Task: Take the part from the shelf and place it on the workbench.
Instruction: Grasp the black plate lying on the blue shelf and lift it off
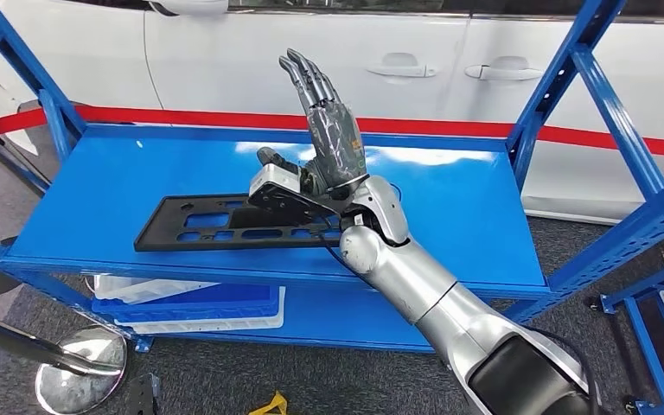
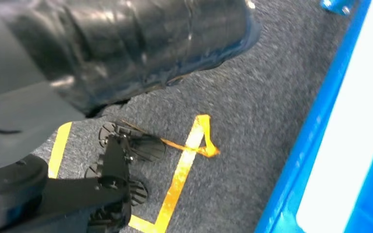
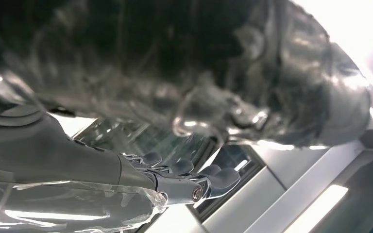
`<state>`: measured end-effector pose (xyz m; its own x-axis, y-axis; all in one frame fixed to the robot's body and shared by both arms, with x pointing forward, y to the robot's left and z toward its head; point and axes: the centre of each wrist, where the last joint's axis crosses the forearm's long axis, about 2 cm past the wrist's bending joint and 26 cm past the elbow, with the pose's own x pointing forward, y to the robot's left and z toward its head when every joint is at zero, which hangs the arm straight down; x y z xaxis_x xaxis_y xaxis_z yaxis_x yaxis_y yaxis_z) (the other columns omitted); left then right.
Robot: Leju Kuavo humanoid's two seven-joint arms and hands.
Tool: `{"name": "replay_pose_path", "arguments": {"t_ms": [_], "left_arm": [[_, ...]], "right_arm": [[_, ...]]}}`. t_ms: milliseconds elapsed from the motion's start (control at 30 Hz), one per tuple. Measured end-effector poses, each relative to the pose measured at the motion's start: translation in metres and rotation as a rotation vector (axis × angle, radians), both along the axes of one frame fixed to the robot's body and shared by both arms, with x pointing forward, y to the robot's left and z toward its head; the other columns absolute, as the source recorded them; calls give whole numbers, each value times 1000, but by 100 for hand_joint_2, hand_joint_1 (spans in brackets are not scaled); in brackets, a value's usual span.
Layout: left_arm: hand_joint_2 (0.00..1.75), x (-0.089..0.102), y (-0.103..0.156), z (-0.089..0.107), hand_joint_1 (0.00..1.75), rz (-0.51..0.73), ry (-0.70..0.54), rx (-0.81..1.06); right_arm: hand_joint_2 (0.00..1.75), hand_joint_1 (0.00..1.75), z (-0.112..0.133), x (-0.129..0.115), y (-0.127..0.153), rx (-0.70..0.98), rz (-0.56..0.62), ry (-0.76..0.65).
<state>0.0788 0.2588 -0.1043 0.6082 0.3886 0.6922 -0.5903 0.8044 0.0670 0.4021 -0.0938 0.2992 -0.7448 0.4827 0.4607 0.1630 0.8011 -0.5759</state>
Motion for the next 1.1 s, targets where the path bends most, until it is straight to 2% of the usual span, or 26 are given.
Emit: {"name": "replay_pose_path", "arguments": {"t_ms": [567,800,933,1100], "left_arm": [[0,-2,4,-1,0,-4,15,-12],[0,-1,3,-1,0,15,23,-19],[0,-1,3,0,0,18,29,-18],[0,0,1,0,0,31,36,-22]], "right_arm": [[0,0,-13,-5,-5,17,23,56],[0,0,-44,-26,-1,96,116,219],[175,0,-46,-31,0,110,136,233],[175,0,-48,-36,0,30,72,225]]}}
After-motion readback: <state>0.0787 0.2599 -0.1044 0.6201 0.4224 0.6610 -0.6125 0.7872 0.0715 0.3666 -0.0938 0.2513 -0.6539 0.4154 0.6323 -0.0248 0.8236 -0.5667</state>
